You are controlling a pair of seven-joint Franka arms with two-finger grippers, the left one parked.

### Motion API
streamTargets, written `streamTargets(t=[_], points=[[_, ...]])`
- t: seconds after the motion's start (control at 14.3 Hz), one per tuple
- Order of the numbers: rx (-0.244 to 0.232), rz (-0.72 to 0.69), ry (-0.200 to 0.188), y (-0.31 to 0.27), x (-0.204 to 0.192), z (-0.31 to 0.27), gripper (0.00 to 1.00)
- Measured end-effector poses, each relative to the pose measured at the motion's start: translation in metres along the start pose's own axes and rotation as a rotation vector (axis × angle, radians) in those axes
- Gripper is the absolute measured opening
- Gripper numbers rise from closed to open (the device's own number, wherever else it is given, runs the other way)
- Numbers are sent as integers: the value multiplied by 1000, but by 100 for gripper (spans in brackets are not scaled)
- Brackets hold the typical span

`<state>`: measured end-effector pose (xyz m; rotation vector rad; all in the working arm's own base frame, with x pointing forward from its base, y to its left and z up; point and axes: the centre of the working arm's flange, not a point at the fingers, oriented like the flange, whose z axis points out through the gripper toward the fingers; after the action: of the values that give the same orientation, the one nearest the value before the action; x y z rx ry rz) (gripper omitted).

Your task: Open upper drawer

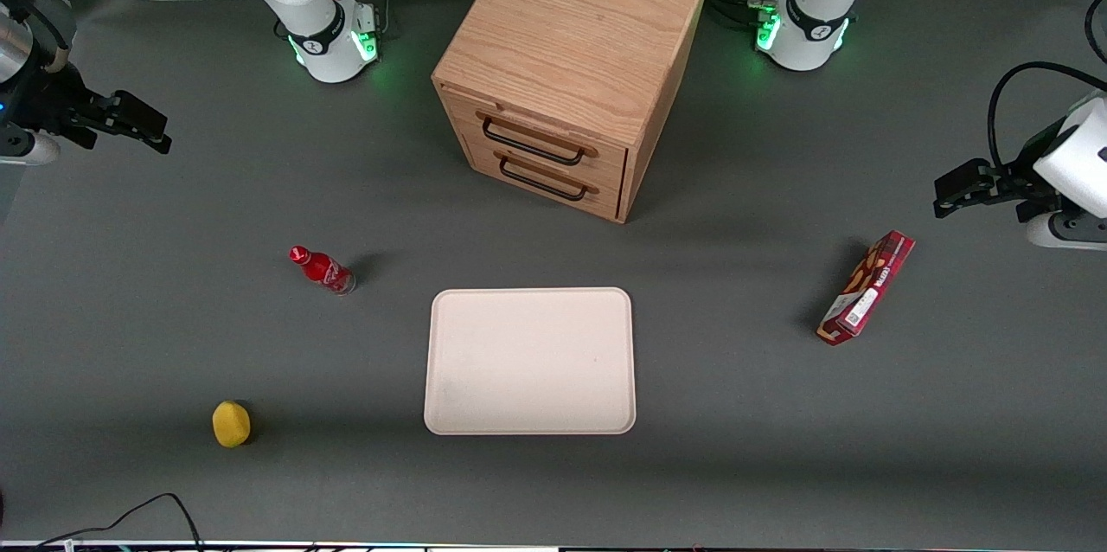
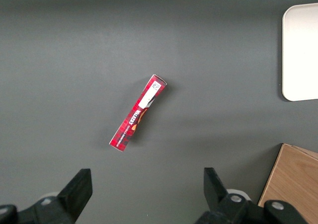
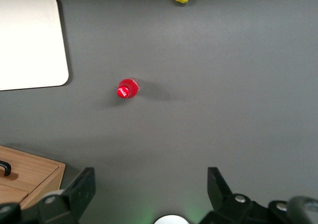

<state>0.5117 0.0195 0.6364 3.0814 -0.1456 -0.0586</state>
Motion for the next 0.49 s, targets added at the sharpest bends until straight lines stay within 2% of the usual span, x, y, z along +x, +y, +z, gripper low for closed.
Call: streamTargets(t=[0.28,0.49], points=[[2,0,-3,-1,4,1,100],[51,-46,-21,-13,0,-1,100]])
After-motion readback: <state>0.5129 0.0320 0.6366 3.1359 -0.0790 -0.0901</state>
